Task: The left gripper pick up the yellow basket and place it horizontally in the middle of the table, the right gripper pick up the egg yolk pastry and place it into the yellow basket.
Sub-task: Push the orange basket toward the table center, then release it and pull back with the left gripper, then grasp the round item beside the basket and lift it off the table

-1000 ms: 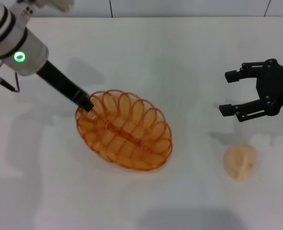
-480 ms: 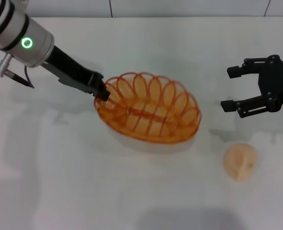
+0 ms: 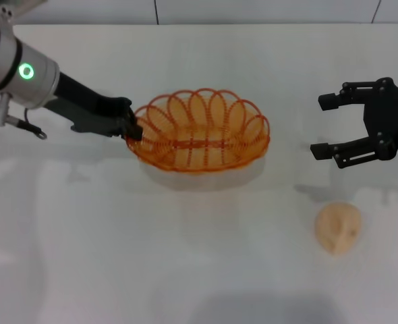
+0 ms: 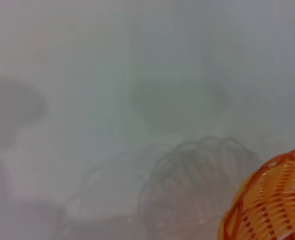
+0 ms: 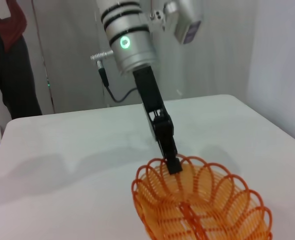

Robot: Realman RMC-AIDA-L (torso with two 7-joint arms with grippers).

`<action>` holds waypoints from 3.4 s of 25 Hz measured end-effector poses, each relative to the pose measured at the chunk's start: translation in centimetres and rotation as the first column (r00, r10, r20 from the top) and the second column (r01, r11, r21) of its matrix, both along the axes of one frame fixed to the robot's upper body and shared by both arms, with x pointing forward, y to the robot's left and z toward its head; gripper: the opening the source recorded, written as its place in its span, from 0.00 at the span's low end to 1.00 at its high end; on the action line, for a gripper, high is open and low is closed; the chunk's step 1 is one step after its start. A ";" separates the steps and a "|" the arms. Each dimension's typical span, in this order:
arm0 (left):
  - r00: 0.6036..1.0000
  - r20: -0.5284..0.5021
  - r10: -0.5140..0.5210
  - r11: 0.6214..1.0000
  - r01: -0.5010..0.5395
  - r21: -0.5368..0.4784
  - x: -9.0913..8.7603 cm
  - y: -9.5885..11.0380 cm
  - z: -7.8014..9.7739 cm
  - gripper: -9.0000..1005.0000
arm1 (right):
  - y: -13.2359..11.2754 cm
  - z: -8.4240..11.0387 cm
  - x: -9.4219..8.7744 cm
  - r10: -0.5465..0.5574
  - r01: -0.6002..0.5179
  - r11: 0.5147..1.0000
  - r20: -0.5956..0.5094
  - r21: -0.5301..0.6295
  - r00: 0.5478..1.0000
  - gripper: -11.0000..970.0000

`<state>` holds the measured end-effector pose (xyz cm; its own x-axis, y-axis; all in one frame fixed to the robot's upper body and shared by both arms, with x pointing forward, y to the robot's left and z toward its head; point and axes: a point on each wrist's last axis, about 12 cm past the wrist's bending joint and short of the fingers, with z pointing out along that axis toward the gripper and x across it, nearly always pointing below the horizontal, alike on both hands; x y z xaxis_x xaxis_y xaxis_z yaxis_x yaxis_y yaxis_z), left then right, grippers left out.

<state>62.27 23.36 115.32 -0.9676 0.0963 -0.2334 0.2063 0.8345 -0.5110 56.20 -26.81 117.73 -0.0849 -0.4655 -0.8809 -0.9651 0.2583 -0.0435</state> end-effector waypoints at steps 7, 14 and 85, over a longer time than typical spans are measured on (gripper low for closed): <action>1.000 -0.018 0.007 1.000 -0.007 0.001 -0.1 -0.3 -1.5 0.08 | 0.1 0.0 -0.2 0.013 -0.013 1.000 0.002 0.007 1.000 0.90; 1.000 -0.004 -0.025 1.000 0.025 0.000 -0.3 -1.3 -2.3 0.08 | 0.2 0.1 -0.3 0.024 -0.024 1.000 0.003 0.020 1.000 0.90; 0.911 0.411 0.021 0.961 0.095 -0.261 -0.6 1.7 -0.3 0.89 | -1.8 -0.6 -1.5 -0.046 0.047 0.998 -0.024 0.047 0.999 0.90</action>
<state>61.66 25.04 115.02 -0.7790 0.0072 -0.6270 0.4724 0.6644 -0.5792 54.70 -28.65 117.09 -0.1261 -0.4185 -0.8994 -0.9527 0.3038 -0.0078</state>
